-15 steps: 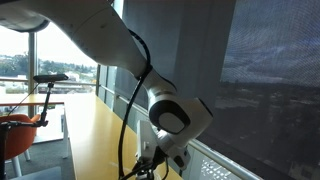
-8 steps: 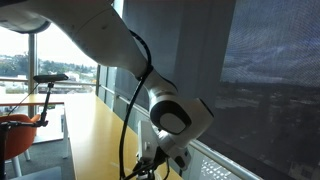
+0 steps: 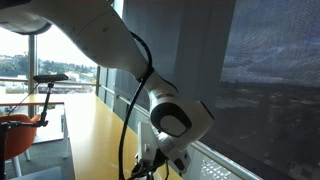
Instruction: Put the straw in the plastic cup
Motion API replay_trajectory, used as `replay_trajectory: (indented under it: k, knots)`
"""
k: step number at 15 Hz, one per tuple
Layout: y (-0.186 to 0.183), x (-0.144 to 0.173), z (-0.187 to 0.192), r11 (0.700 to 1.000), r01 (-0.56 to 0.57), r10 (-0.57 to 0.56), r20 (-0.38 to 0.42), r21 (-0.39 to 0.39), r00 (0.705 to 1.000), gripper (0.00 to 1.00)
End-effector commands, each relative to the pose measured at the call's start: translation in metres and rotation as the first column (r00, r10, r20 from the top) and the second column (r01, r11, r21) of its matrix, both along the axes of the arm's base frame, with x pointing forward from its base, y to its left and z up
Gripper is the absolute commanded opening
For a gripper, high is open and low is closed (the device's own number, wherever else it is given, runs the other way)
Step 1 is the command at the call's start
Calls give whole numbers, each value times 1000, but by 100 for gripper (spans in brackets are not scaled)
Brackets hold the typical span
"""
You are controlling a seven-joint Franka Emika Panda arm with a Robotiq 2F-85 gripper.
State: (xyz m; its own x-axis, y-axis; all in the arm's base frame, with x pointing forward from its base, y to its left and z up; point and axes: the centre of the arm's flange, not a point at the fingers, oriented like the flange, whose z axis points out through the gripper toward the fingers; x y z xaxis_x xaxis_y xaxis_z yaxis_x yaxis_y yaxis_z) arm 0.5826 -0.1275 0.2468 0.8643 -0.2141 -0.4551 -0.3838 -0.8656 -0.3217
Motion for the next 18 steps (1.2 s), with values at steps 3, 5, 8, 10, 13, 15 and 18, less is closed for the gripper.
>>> replay_trajectory:
  k: [3,5,8,10,13,15,18]
  knots:
    - [-16,8,3,999,26,-26,-1,40,1000,3]
    - [-18,8,-1,999,30,-29,-5,44,1000,3]
    - [-15,6,-6,998,27,-26,-13,50,1000,3]
    - [-9,5,-7,998,22,-21,-16,56,1000,3]
    - [-3,6,-6,998,17,-17,-13,65,1000,3]
    - [0,6,-3,997,19,-19,-10,71,1000,3]
    - [2,6,1,996,32,-31,-8,81,999,3]
